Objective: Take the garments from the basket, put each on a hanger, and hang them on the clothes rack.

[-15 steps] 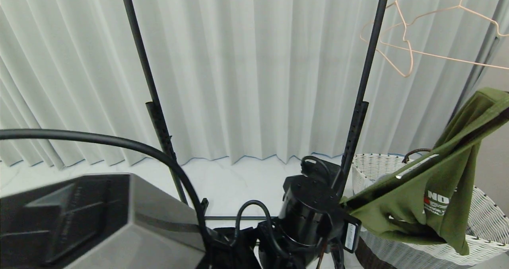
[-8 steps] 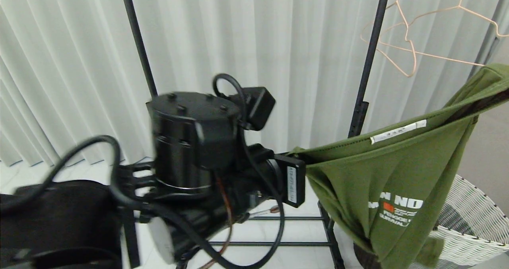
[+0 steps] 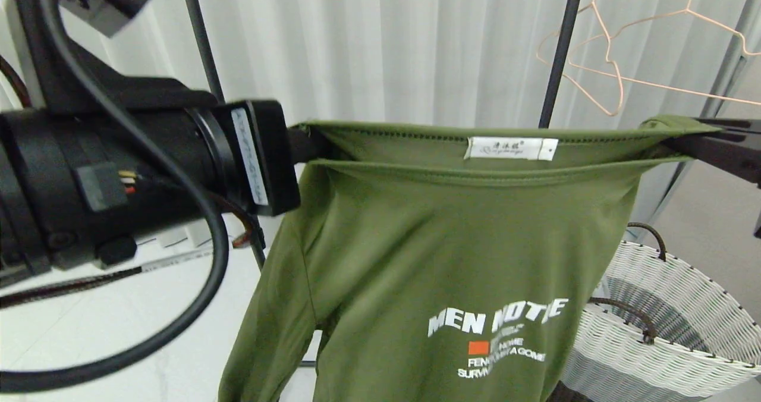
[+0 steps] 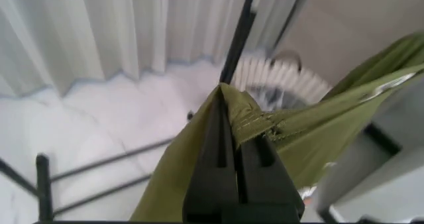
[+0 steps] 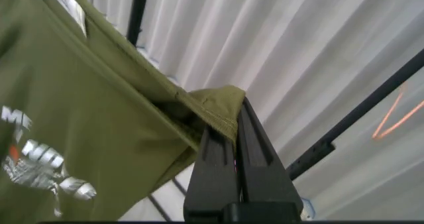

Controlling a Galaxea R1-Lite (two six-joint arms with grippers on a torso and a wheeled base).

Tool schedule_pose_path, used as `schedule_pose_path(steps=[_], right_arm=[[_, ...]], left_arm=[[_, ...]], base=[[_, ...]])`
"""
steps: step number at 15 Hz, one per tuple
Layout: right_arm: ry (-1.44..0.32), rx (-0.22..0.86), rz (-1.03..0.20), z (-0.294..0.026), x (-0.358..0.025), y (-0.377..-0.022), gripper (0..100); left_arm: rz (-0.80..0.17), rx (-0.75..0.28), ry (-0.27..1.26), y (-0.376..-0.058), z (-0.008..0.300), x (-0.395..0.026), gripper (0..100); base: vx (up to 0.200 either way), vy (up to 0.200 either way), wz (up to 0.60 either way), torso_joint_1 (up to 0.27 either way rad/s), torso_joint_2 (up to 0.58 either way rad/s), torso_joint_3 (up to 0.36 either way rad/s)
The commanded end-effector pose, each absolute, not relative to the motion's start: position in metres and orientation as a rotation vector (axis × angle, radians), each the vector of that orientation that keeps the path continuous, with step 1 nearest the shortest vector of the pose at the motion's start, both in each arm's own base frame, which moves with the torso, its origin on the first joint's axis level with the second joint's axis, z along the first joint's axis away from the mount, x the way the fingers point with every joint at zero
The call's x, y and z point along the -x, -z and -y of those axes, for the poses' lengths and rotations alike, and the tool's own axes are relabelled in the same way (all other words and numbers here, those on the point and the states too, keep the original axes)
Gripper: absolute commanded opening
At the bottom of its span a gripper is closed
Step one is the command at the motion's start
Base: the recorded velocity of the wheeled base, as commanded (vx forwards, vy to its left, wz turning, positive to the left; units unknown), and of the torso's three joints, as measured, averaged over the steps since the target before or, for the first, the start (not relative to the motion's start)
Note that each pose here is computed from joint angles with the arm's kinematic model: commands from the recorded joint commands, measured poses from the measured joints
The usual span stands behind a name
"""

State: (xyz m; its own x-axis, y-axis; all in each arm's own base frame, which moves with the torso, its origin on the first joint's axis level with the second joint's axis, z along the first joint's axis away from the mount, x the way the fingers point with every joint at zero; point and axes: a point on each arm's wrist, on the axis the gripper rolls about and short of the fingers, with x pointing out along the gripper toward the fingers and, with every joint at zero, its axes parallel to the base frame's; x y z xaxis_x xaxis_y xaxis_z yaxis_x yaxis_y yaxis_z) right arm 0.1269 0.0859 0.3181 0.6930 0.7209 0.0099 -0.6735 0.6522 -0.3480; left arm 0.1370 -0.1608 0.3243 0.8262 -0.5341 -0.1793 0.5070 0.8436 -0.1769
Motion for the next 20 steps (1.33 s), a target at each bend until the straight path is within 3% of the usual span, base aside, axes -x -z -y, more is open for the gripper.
schedule_pose_path(steps=[1, 6, 12, 15, 20], right_arm=[[-0.787, 0.332, 0.153, -0.094, -0.139, -0.325, 0], [-0.778, 0.304, 0.195, -0.108, -0.16, -0.35, 0], [-0.787, 0.225, 0.116, -0.115, -0.17, -0.341, 0], [-0.774, 0.201, 0.089, -0.116, -0.174, -0.338, 0], [-0.557, 0.204, 0.065, -0.099, -0.159, -0.345, 0]], left_arm=[[-0.174, 0.153, 0.53, -0.344, 0.164, -0.141, 0], [-0.084, 0.143, 0.441, -0.371, 0.188, -0.162, 0], [-0.184, 0.042, 0.278, -0.326, 0.193, -0.168, 0], [-0.184, 0.04, 0.275, -0.326, 0.194, -0.169, 0], [-0.187, 0.021, 0.261, -0.323, 0.206, -0.17, 0]], base=[[0.0, 0.0, 0.0, 0.0, 0.0, 0.0], [0.0, 0.0, 0.0, 0.0, 0.0, 0.0], [0.0, 0.0, 0.0, 0.0, 0.0, 0.0], [0.0, 0.0, 0.0, 0.0, 0.0, 0.0], [0.0, 0.0, 0.0, 0.0, 0.0, 0.0]])
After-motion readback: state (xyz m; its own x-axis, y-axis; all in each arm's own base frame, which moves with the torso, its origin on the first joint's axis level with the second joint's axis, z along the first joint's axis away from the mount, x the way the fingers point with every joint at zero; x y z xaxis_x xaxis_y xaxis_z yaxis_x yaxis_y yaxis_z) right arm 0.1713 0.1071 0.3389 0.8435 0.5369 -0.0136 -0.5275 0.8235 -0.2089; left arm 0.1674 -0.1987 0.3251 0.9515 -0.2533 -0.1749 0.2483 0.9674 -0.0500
